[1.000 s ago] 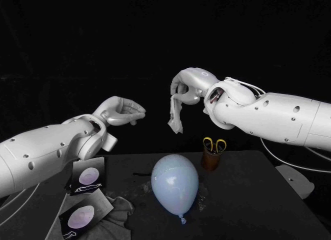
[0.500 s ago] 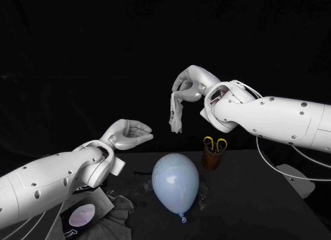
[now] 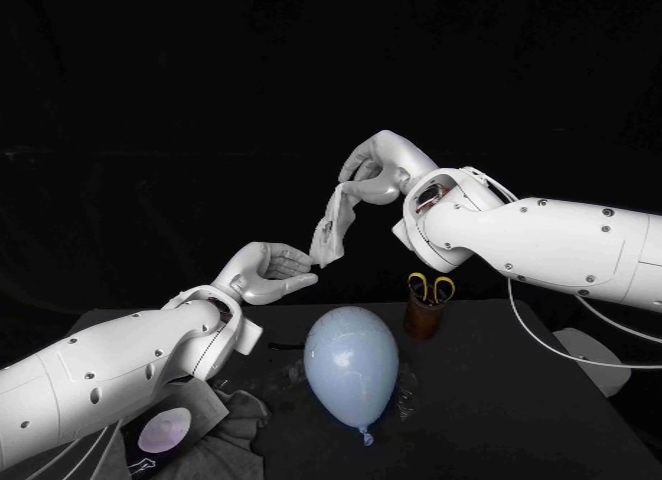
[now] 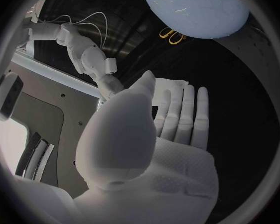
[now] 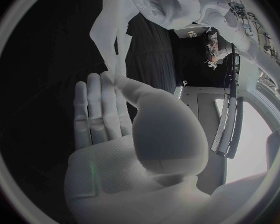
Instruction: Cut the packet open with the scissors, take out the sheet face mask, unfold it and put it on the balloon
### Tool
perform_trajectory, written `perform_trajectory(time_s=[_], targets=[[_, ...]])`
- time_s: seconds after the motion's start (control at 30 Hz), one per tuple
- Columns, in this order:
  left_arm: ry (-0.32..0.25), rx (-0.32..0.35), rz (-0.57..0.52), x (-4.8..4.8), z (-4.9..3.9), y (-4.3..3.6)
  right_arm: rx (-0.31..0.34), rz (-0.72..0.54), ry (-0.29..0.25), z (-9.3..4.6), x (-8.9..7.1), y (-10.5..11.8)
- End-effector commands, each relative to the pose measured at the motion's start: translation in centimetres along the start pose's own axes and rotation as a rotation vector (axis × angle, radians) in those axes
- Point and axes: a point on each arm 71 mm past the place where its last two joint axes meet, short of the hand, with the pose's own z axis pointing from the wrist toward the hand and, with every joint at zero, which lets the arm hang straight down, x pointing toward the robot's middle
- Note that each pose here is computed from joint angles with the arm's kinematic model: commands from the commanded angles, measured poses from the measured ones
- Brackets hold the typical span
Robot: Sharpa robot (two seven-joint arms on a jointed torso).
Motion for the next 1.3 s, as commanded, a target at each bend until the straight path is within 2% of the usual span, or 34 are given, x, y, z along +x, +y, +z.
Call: perform_trajectory(time_s=[0.03, 0.13, 0.33, 0.67, 1.3], targets=[[-0.062, 0.076, 0.071, -0.05, 0.07, -0.72, 0.011, 0.023, -0.032, 0.0, -0.1, 0.2], [-0.083, 0.093, 0.087, 0.01, 0.16, -0.85, 0.010, 0.035, -0.029, -0.1, 0.2, 0.4], [-0.100, 0.085, 0.100, 0.17, 0.51, -0.76, 0.000, 0.054, -0.026, -0.3, 0.6, 0.9], [-0.077, 0.097, 0.106, 1.10, 0.92, -1.14, -0.007, 0.078, -0.020, -0.5, 1.0, 1.5], [-0.089, 0.077, 0.096, 1.20, 1.20, -1.01, -0.020, 0.110, 0.003, -1.1, 1.6, 2.2]])
